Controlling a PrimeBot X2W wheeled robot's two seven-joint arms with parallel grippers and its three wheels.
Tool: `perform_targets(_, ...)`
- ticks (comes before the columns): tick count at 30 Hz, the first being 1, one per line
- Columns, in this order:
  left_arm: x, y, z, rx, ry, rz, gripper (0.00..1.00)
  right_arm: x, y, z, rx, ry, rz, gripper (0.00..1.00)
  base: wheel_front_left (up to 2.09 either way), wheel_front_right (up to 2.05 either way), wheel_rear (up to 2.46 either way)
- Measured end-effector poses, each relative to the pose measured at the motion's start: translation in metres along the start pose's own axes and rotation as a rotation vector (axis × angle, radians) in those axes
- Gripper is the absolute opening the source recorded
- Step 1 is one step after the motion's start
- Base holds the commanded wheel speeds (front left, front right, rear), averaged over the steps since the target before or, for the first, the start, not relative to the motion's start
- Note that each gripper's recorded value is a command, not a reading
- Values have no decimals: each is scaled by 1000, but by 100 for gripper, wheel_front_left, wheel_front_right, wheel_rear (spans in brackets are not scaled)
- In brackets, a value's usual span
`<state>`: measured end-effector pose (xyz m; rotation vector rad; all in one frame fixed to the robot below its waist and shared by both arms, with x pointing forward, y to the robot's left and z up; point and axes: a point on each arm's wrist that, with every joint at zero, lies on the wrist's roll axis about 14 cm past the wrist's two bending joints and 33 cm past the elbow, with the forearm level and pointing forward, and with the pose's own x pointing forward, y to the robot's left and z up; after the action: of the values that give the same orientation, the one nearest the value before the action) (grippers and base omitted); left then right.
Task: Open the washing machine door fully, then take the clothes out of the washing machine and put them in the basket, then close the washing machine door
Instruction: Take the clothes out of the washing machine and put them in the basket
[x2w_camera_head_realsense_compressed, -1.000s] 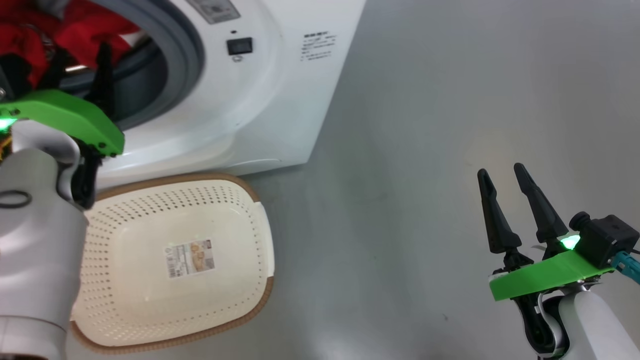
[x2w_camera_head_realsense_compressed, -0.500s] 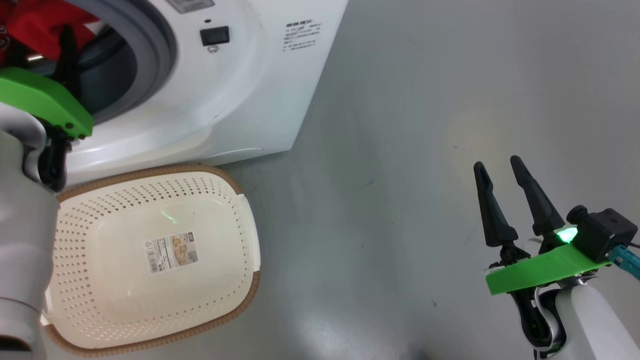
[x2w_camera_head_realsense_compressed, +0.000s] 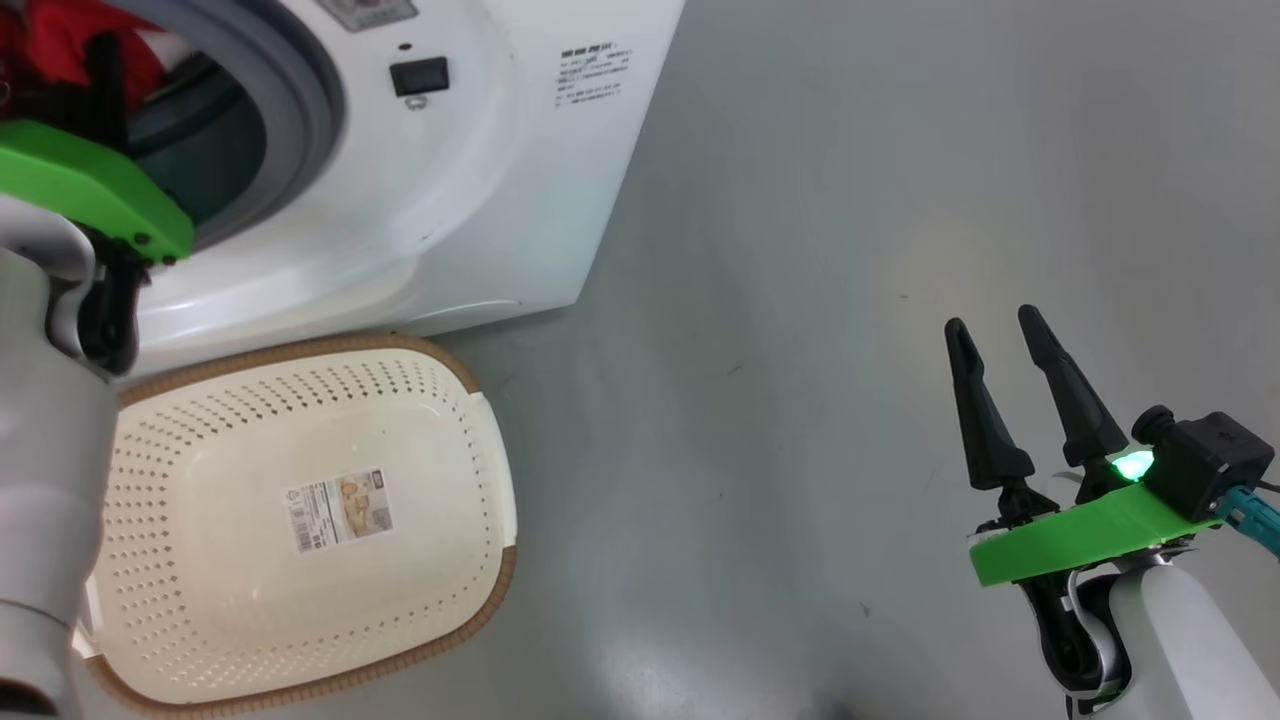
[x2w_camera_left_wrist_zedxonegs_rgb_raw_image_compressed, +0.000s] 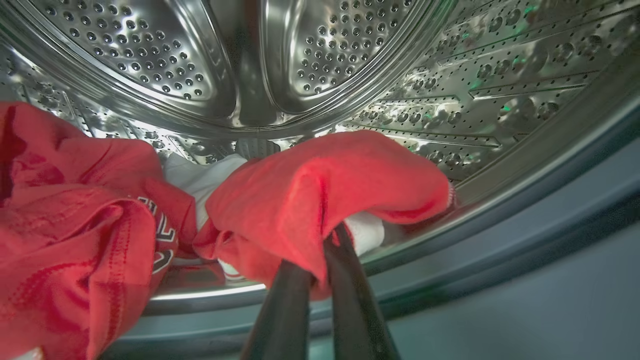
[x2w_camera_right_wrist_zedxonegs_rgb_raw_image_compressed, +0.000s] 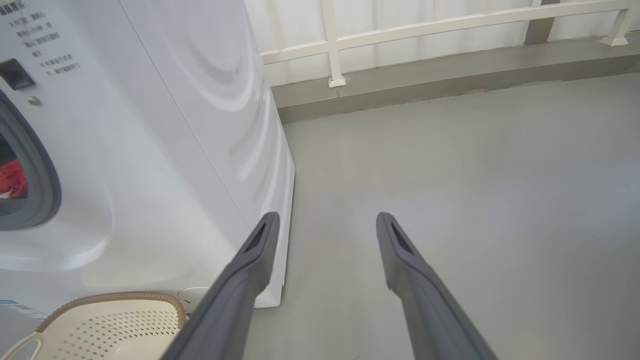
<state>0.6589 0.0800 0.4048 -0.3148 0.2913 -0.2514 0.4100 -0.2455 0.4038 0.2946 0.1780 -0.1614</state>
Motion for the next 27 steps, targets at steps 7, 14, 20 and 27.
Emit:
perform_targets(7, -19, -1, 7, -28, -45, -4, 0, 0, 7, 11, 9, -33, 20, 100, 0, 0, 0)
perform_targets(14, -52, 1, 47, -129, -205, 4, 0, -2, 13, 26, 18, -75, 40, 100, 0, 0, 0)
perform_targets(20, -87, 6, 69, -119, -308, 23, 0, -12, 15, 28, 22, -78, 52, 100, 0, 0, 0)
perform_targets(27, -131, 1, 88, -121, -420, 37, 0, -24, 17, 33, 30, -92, 58, 100, 0, 0, 0)
